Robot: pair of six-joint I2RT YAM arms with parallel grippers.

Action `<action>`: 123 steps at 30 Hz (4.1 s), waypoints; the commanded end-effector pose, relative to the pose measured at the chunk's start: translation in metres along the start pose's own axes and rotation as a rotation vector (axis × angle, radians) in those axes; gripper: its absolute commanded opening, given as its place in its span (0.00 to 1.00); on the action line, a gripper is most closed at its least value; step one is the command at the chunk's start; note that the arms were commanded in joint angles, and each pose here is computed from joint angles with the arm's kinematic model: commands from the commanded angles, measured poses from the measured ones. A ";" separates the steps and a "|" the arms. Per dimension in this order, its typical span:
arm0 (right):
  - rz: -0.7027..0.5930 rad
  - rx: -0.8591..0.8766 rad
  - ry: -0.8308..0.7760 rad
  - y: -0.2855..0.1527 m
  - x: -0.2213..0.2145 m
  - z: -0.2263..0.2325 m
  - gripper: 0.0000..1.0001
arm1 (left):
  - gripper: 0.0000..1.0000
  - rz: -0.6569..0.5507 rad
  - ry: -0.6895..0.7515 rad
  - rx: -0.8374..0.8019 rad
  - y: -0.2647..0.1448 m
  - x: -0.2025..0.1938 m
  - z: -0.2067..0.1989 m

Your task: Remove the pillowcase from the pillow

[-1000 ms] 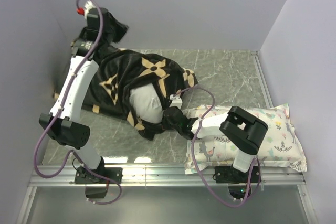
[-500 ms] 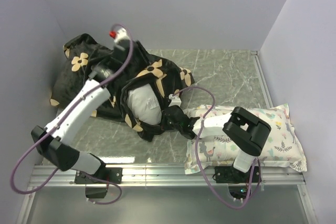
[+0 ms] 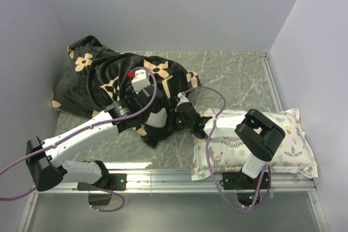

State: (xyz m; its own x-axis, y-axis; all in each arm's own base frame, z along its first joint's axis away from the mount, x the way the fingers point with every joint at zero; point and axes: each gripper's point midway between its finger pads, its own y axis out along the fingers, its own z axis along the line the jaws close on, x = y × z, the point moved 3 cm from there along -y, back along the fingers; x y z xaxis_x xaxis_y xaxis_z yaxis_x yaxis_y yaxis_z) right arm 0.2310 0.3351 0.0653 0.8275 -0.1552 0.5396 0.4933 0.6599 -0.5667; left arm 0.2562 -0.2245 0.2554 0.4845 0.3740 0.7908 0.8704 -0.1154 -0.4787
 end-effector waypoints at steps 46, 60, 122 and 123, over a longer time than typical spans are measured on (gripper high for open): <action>0.020 -0.064 -0.038 -0.009 -0.028 -0.039 0.00 | 0.00 0.040 -0.146 -0.140 0.105 0.085 -0.062; -0.017 -0.099 0.017 0.008 0.007 -0.045 0.03 | 0.01 0.066 -0.192 -0.318 0.033 0.103 -0.044; -0.201 -0.339 -0.298 -0.062 0.161 -0.004 0.71 | 0.00 0.226 -0.119 -0.337 0.000 -0.023 -0.007; -0.209 -0.377 -0.282 -0.064 0.165 -0.012 0.49 | 0.00 0.218 -0.120 -0.342 -0.003 -0.019 -0.008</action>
State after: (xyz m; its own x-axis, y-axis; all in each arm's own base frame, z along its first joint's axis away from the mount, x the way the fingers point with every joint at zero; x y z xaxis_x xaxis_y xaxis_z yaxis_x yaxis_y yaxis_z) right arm 0.3190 0.2901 0.1892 0.6325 -0.0148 0.7744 0.6765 0.4975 -0.5430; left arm 0.2407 -0.2282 0.2020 0.7291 0.3368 0.5958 0.6822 -0.4280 -0.5929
